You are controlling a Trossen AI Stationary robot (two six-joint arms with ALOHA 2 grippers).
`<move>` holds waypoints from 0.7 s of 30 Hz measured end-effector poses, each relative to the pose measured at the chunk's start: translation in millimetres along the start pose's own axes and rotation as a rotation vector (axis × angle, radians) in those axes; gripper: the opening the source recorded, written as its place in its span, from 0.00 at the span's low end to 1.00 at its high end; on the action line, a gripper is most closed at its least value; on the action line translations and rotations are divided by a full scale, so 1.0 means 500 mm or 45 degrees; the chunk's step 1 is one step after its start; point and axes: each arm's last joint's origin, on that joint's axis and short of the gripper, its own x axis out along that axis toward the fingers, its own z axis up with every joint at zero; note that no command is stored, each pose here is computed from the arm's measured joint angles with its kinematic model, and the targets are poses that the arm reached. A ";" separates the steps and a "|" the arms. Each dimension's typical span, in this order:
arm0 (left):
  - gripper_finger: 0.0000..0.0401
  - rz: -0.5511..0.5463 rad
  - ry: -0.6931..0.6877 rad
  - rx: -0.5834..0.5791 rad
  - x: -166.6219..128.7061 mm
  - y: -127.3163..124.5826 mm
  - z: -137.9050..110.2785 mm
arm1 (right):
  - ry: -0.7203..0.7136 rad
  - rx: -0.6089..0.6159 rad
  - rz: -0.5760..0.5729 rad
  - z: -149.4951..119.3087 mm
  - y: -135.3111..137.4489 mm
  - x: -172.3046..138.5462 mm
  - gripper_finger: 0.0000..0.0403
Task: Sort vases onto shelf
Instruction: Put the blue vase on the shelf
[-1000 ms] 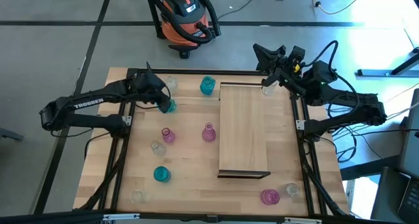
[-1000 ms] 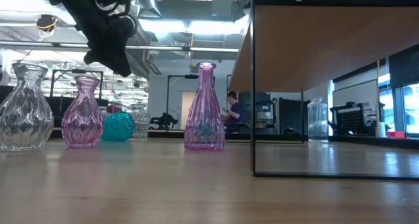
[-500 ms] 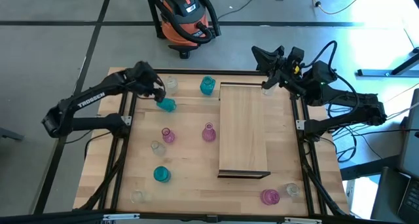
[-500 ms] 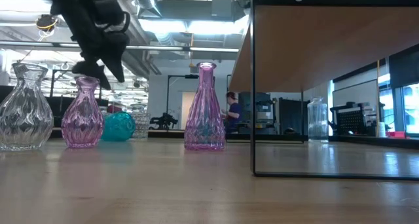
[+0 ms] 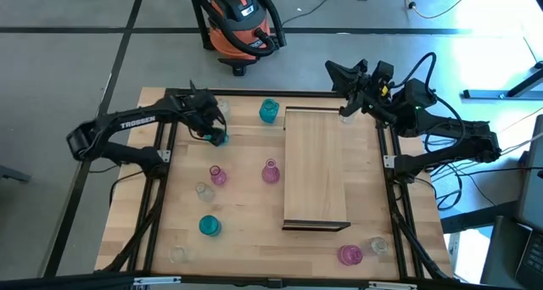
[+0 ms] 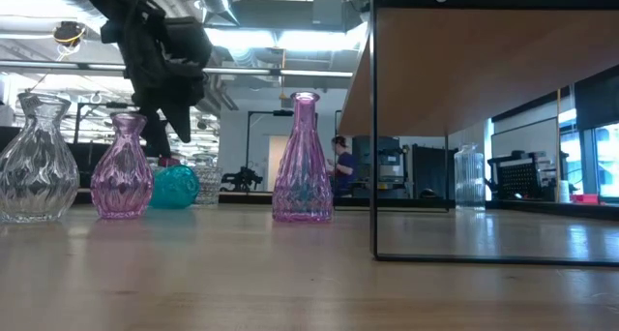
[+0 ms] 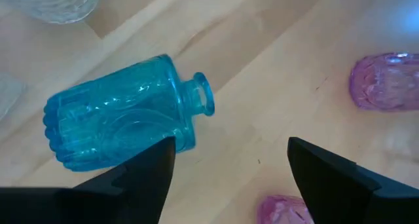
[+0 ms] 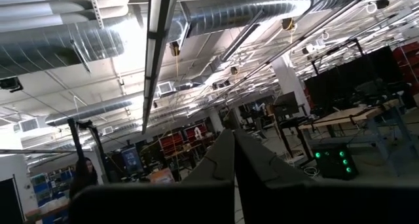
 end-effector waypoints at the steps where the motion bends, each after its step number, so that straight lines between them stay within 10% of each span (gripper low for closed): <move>1: 0.74 -0.003 0.004 0.037 0.001 -0.002 -0.001 | 0.000 0.000 0.000 0.000 0.000 0.000 0.00; 9: 0.82 -0.023 0.021 0.665 0.006 -0.024 -0.010 | 0.010 -0.003 -0.002 -0.002 0.000 0.000 0.00; 21: 0.84 0.422 0.126 1.343 0.005 -0.018 -0.016 | 0.041 -0.008 0.049 -0.005 0.001 0.000 0.00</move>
